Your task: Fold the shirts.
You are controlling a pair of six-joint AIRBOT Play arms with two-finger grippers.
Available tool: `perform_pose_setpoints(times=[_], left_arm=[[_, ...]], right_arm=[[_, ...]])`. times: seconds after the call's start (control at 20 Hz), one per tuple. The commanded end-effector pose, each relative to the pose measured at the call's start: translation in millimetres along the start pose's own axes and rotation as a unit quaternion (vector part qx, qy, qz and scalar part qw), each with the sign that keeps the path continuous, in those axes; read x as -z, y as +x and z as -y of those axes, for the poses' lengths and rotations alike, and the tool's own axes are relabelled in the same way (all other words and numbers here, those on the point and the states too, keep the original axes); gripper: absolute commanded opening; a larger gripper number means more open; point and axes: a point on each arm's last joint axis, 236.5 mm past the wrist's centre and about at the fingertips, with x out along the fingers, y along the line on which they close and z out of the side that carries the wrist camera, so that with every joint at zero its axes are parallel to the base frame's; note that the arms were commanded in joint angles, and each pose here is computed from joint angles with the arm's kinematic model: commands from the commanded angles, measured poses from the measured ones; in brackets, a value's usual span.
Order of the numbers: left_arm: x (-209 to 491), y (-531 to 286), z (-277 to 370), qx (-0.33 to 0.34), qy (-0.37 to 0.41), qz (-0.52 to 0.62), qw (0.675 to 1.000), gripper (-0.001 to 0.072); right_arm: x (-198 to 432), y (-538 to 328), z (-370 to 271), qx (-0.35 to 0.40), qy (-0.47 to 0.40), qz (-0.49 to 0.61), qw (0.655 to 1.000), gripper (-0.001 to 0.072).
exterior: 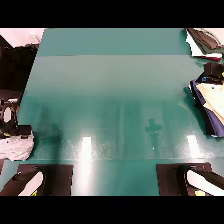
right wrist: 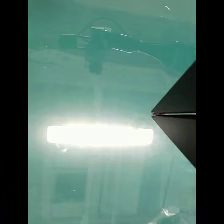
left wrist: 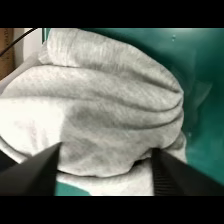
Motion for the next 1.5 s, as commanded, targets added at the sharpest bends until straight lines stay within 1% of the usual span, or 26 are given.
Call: perform_pose_setpoints(times=[0.0,0.05,0.2,0.3,0.35,0.4,0.5,0.6,0.7,0.85,0.95,1.0,1.05,1.1,1.15,1.3,1.45], left_arm=[[-4,5,4,0.013,-0.006,0.011,1.000,0.0044],[-7,3,3,0.013,-0.006,0.016,1.000,0.0020],[-43,-40,-10,0.022,-0.028,0.073,0.997,0.0018],[-84,-108,-6,0.057,0.001,0.159,0.986,0.0018],[-102,-154,8,0.090,0.034,0.215,0.972,0.0018],[-112,-198,24,0.125,0.064,0.264,0.954,0.0018],[-114,-285,59,0.195,0.112,0.351,0.909,0.0018],[-103,-358,87,0.247,0.162,0.425,0.856,0.0018],[-92,-420,109,0.281,0.199,0.487,0.803,0.0018],[-80,-489,155,0.324,0.263,0.539,0.732,0.0017],[-82,-523,196,0.334,0.308,0.570,0.685,0.0018],[-89,-534,218,0.337,0.317,0.583,0.668,0.0018],[-99,-538,237,0.340,0.320,0.586,0.662,0.0018],[-113,-534,258,0.344,0.320,0.583,0.663,0.0018],[-125,-522,278,0.346,0.322,0.571,0.671,0.0019],[-142,-456,333,0.337,0.355,0.490,0.721,0.0019],[-152,-391,360,0.316,0.378,0.423,0.761,0.0020]], right_arm=[[1,0,0,-0.001,0.000,-0.002,1.000,0.0016],[1,0,0,-0.001,0.000,-0.001,1.000,0.0016],[-3,0,0,-0.001,0.000,0.006,1.000,0.0016],[-6,-1,-1,-0.001,-0.001,0.015,1.000,0.0016],[-6,-3,-2,-0.001,-0.002,0.018,1.000,0.0016],[-7,-5,-3,-0.001,-0.002,0.024,1.000,0.0016],[-11,-12,-5,-0.001,-0.005,0.043,0.999,0.0015],[-16,-22,-8,-0.001,-0.009,0.068,0.998,0.0016],[-24,-34,-12,-0.001,-0.014,0.105,0.994,0.0016],[-39,-57,-18,-0.001,-0.021,0.168,0.985,0.0015],[-43,-68,-22,-0.002,-0.024,0.194,0.981,0.0016],[-42,-72,-22,-0.001,-0.026,0.199,0.980,0.0015],[-41,-74,-23,-0.001,-0.026,0.201,0.979,0.0016],[-40,-74,-23,-0.001,-0.027,0.200,0.980,0.0015],[-38,-73,-23,-0.001,-0.027,0.195,0.980,0.0015],[-36,-72,-23,-0.001,-0.027,0.190,0.981,0.0016],[-35,-72,-23,-0.001,-0.027,0.189,0.982,0.0016]])
